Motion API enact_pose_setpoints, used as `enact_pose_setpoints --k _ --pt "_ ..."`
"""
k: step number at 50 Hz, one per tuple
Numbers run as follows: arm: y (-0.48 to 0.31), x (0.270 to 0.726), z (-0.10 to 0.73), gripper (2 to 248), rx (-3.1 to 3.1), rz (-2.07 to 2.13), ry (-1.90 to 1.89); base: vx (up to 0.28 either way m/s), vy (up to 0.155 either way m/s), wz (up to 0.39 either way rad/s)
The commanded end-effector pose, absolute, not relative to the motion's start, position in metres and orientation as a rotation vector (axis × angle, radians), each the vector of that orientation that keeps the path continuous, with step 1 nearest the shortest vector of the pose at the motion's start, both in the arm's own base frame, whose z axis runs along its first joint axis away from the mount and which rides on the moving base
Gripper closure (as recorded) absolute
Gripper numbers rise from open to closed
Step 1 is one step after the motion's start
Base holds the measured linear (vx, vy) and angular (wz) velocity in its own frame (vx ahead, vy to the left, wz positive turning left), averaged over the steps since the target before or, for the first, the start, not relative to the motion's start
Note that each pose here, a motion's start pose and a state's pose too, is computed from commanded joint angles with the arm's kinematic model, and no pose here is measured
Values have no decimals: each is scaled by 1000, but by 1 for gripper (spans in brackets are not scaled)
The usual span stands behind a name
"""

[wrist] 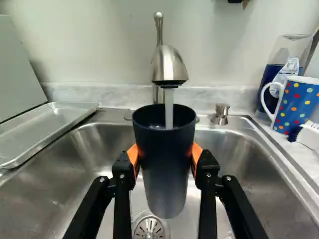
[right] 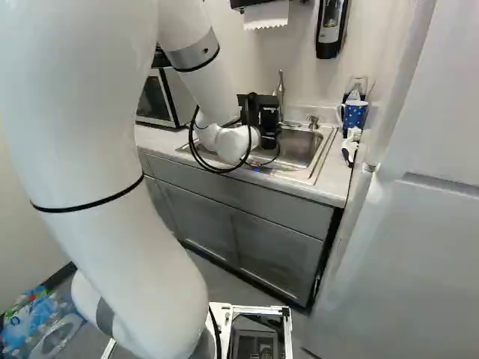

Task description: Rinse the cup and place it in the tray

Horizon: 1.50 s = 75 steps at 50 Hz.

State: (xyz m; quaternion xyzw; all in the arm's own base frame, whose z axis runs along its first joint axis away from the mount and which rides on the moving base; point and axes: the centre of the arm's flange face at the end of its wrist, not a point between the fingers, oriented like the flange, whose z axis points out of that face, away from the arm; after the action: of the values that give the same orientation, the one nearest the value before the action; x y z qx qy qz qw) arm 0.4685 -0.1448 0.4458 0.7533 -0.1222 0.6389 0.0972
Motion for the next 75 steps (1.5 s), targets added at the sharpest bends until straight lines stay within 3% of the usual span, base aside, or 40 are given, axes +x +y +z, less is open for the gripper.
enact_pose_setpoints --k 75 --pt "-92 468 457 128 2271 1965 -248 0 0 0"
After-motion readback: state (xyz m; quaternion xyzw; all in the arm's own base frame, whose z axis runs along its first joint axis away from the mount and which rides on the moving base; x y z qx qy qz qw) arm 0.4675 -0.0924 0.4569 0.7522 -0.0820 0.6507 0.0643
